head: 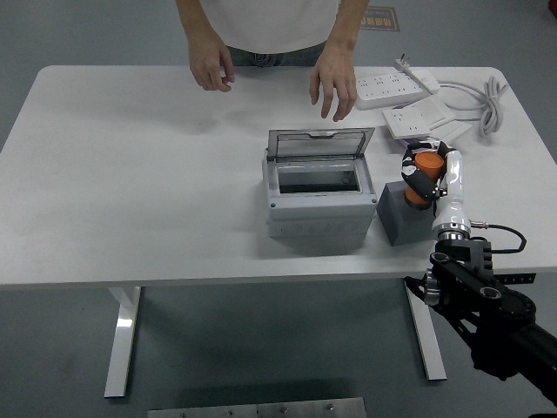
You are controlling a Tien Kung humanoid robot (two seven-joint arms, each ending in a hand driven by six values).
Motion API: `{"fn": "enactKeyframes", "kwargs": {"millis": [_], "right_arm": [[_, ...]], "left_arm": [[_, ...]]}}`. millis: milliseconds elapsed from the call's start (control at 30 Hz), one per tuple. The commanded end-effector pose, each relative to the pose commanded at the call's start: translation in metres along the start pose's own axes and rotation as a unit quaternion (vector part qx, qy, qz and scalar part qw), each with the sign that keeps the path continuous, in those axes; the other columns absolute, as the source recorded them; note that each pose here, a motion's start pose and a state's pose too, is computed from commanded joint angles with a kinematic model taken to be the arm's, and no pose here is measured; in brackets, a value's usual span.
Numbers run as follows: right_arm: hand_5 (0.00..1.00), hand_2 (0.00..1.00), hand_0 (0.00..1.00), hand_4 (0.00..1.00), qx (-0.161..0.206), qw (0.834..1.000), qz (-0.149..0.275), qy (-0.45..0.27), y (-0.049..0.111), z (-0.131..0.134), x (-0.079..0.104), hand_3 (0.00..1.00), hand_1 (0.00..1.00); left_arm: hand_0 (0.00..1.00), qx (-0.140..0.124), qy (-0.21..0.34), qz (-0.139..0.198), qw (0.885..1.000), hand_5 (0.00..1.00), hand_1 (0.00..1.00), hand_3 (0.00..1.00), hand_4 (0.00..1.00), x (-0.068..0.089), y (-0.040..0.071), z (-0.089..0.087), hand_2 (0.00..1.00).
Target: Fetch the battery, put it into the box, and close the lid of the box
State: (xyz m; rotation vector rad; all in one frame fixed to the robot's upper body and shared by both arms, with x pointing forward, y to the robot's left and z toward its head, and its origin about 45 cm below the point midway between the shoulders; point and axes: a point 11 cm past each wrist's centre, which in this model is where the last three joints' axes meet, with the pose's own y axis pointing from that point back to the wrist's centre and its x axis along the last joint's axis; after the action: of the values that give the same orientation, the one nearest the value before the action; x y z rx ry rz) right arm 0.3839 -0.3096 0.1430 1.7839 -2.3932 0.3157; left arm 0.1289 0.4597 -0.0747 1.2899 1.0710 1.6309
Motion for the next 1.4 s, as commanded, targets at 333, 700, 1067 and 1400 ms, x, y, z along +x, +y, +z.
{"fn": "enactKeyframes", "kwargs": {"millis": [333,700,1067,1400], "right_arm": [[0.002,0.366,0.189,0.243,0.011,1.000,-0.009,0.010,-0.005,-0.011,0.000,0.424,0.303],[0.002,0.368,0.156,0.219,0.034,0.998,-0.026,0.050,-0.013,-0.031,0.008,0.409,0.290],[0.002,0.401,0.146,0.182,0.052,0.987,-0.053,0.140,-0.018,-0.052,0.010,0.467,0.212],[0.002,0.404,0.151,0.179,0.069,0.953,-0.114,0.272,-0.021,-0.068,-0.010,0.479,0.214]], "left_arm": [[0.576,0.001,0.003,0.003,1.000,0.150,0.713,0.603,0.693,0.002,0.000,-0.001,0.664],[0.575,0.004,0.008,0.005,1.000,0.151,0.716,0.602,0.695,0.004,-0.001,-0.005,0.671],[0.576,0.006,0.014,0.008,1.000,0.153,0.719,0.602,0.698,0.007,-0.001,-0.007,0.674],[0.575,0.006,0.019,0.010,1.000,0.155,0.720,0.604,0.703,0.008,-0.001,-0.006,0.682]]}}
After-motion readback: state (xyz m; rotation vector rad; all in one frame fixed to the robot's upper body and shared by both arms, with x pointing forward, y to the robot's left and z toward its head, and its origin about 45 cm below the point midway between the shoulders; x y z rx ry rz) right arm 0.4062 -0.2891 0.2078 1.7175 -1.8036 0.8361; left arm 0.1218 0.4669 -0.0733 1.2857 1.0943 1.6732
